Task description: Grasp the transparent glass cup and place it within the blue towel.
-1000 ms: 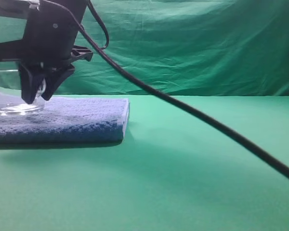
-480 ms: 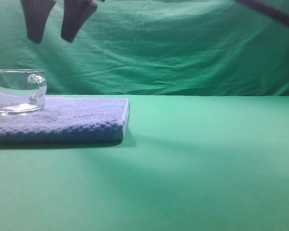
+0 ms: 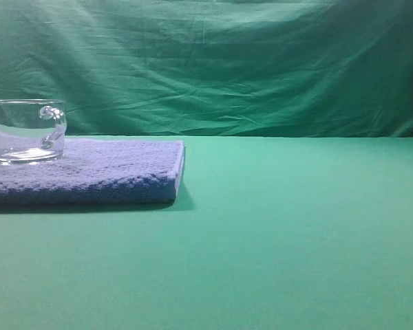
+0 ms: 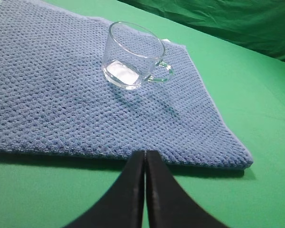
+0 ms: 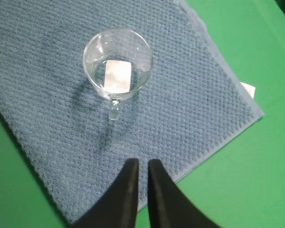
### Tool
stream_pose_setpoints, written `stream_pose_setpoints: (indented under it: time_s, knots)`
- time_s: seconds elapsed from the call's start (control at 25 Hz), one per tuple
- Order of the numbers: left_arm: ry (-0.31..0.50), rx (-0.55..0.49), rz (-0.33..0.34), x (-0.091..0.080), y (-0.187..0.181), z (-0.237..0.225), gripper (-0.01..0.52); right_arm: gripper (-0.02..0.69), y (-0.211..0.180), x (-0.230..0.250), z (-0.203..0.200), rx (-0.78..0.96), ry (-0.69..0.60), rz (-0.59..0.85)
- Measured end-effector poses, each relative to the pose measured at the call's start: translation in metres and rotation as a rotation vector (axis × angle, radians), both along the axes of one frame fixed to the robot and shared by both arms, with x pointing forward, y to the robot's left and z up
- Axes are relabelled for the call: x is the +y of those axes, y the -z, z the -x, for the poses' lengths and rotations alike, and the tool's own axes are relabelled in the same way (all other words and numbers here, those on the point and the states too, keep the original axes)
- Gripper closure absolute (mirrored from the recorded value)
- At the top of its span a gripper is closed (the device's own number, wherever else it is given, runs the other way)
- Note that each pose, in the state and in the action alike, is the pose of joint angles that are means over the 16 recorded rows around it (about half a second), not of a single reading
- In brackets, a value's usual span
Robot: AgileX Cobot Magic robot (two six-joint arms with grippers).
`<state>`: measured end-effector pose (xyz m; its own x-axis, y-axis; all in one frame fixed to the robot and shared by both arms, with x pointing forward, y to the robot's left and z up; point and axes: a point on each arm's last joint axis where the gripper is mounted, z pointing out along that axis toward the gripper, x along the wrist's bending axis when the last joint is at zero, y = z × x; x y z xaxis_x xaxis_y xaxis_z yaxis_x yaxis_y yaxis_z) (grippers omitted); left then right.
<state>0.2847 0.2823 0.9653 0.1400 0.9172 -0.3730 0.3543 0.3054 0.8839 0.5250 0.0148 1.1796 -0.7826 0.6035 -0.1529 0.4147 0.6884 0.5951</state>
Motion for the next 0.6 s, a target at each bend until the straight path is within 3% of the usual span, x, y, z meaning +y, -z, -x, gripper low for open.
stream_pose_setpoints:
  time_s: [0.6]
  knots:
    - [0.000, 0.000, 0.000, 0.000, 0.000, 0.000, 0.514, 0.592, -0.049, -0.084, 0.053, -0.030, 0.207, -0.130]
